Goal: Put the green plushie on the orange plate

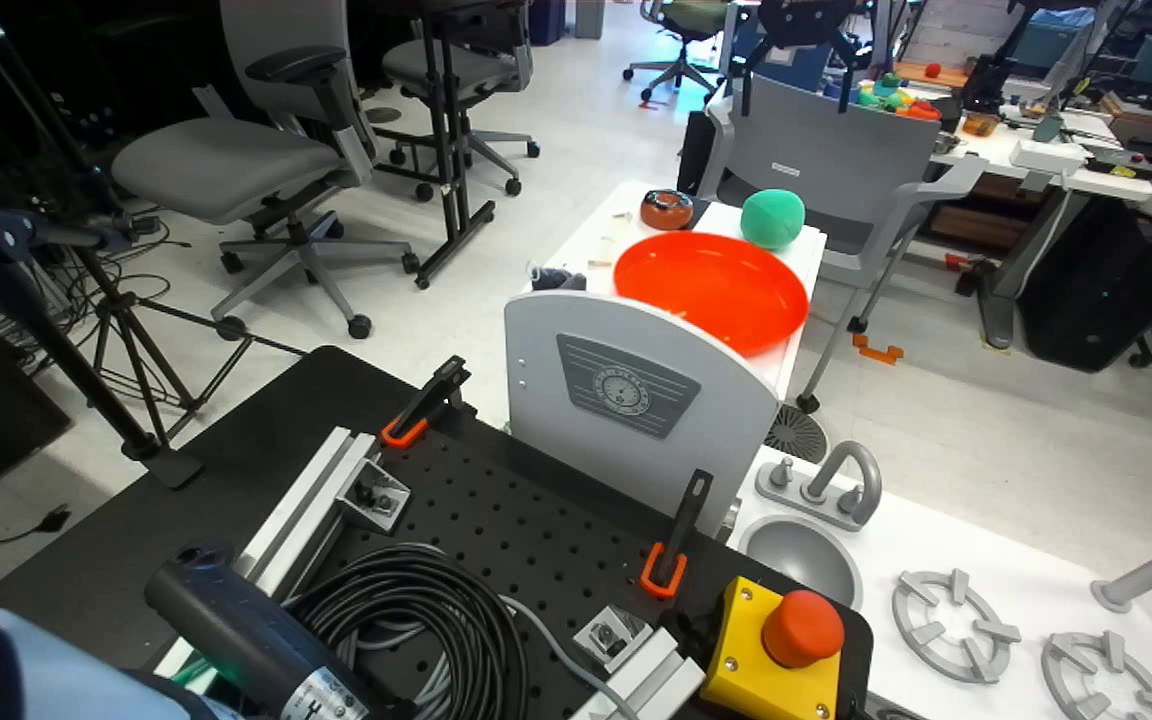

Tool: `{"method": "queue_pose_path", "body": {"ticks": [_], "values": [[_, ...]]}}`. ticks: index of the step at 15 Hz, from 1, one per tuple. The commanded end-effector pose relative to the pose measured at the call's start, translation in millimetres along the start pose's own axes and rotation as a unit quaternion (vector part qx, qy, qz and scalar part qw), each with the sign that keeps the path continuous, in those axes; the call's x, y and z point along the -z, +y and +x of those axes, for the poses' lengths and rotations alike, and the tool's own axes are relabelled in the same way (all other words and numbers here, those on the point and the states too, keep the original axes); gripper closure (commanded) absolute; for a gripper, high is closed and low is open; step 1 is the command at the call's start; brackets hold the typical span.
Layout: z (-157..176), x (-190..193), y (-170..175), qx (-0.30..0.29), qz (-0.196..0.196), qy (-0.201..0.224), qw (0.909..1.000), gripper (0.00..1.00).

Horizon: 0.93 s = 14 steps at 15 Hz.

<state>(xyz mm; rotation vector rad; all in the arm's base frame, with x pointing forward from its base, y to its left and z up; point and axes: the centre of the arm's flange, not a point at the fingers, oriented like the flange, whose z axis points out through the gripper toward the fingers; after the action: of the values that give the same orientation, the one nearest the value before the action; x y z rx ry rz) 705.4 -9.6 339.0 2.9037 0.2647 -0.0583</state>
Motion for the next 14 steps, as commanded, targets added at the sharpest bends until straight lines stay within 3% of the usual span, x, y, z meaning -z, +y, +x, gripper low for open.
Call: {"method": "queue_pose_path", "body": {"ticks": [1,14], "values": [[-11.7,1.4,3.4,-0.005,0.023,0.016,0.9996,0.00],[-19.3,-13.7,14.8,-0.057,0.082,0.004,0.9950,0.00]]}}
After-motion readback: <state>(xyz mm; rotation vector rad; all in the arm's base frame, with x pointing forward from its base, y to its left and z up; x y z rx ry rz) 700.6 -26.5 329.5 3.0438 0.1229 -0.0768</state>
